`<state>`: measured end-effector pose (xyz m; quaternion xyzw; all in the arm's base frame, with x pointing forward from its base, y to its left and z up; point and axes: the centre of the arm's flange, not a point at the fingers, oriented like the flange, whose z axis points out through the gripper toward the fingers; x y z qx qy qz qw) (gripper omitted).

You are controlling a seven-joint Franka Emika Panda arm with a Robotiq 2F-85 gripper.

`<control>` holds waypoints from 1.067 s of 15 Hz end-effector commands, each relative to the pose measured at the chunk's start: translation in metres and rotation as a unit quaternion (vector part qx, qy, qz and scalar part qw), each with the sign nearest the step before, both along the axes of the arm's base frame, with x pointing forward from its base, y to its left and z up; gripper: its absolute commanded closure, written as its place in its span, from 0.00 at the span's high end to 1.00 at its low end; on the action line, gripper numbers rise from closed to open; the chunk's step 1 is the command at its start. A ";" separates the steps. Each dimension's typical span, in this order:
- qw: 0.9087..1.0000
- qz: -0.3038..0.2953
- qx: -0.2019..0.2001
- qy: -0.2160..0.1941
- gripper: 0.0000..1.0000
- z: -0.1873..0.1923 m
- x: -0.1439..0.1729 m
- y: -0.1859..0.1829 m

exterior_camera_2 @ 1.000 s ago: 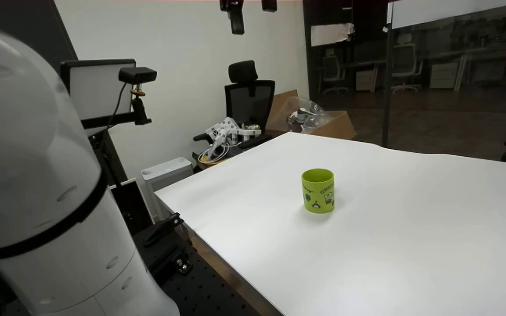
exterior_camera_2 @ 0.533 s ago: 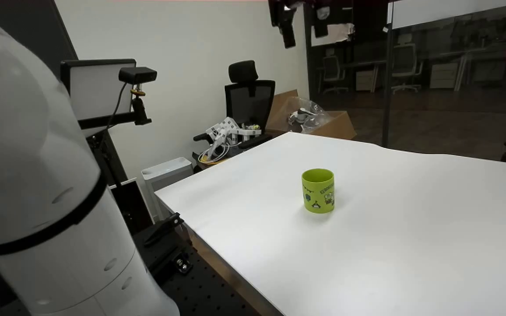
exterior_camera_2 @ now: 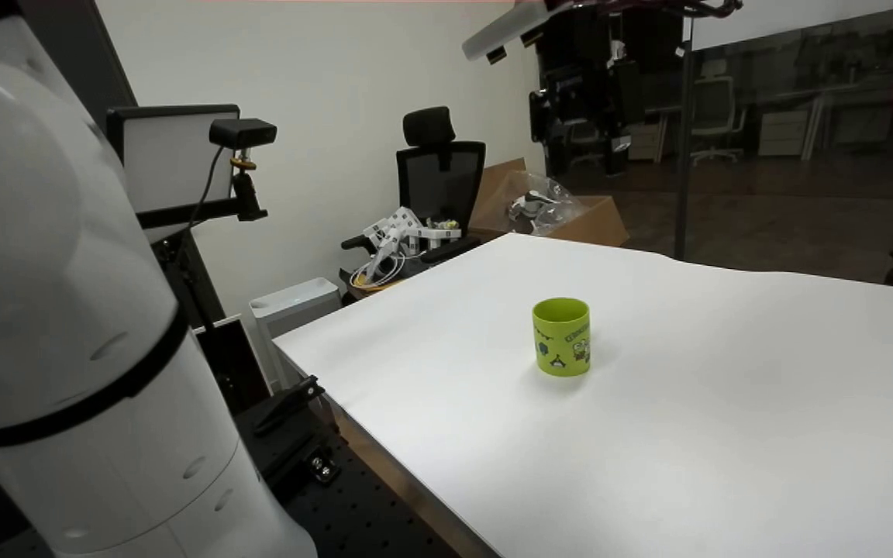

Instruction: Move the yellow mug backwards

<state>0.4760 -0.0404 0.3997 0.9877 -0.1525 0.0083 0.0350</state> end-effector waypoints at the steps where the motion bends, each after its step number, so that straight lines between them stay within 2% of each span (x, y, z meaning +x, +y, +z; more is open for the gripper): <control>1: 1.000 0.000 0.000 0.001 1.00 -0.001 0.002 0.000; 5: 1.000 0.011 -0.005 0.013 1.00 -0.017 0.012 0.007; 9: 0.999 0.032 -0.009 0.035 1.00 -0.057 0.027 0.015; 16: 0.994 0.077 -0.040 0.073 1.00 -0.132 0.051 0.025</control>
